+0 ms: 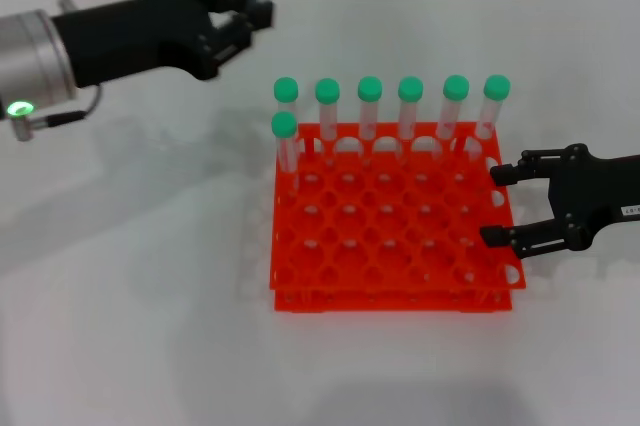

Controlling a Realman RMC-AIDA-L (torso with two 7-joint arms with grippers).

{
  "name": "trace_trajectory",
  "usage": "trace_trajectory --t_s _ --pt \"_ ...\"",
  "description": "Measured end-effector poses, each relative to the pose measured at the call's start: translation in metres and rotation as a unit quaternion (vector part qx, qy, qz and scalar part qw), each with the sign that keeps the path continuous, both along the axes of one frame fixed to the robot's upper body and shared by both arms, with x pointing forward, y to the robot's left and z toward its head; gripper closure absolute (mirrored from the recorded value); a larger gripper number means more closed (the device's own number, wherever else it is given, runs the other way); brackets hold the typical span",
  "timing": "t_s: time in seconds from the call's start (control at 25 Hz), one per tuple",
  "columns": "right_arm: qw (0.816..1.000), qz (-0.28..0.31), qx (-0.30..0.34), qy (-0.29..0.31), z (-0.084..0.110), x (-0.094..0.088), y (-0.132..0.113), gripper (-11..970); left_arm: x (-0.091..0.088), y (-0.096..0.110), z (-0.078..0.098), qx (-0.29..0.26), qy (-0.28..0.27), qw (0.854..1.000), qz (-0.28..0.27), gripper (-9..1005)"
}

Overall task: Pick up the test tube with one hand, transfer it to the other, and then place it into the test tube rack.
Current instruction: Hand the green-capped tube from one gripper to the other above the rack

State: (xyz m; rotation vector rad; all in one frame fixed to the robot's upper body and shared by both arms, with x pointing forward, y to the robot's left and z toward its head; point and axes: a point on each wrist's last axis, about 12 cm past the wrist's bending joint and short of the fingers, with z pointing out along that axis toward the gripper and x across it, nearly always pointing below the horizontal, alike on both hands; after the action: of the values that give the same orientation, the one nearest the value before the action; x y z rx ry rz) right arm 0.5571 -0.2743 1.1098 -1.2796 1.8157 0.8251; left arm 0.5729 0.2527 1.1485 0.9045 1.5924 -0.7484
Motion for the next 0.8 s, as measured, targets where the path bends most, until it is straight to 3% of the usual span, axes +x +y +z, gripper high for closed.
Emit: trace_trajectory --t_s 0.24,0.4,0.8 --pt "1.000 0.003 0.003 -0.001 0.000 0.001 0.004 139 0.017 -0.015 -0.001 -0.013 0.028 0.996 -0.084 788" --pt "1.000 0.005 0.006 -0.004 0.002 0.002 0.007 141 0.026 -0.024 0.000 0.011 0.061 0.989 -0.136 786" --pt "1.000 0.001 0.005 -0.012 0.007 0.005 0.002 145 0.027 -0.050 -0.005 0.067 0.077 0.977 -0.186 782"
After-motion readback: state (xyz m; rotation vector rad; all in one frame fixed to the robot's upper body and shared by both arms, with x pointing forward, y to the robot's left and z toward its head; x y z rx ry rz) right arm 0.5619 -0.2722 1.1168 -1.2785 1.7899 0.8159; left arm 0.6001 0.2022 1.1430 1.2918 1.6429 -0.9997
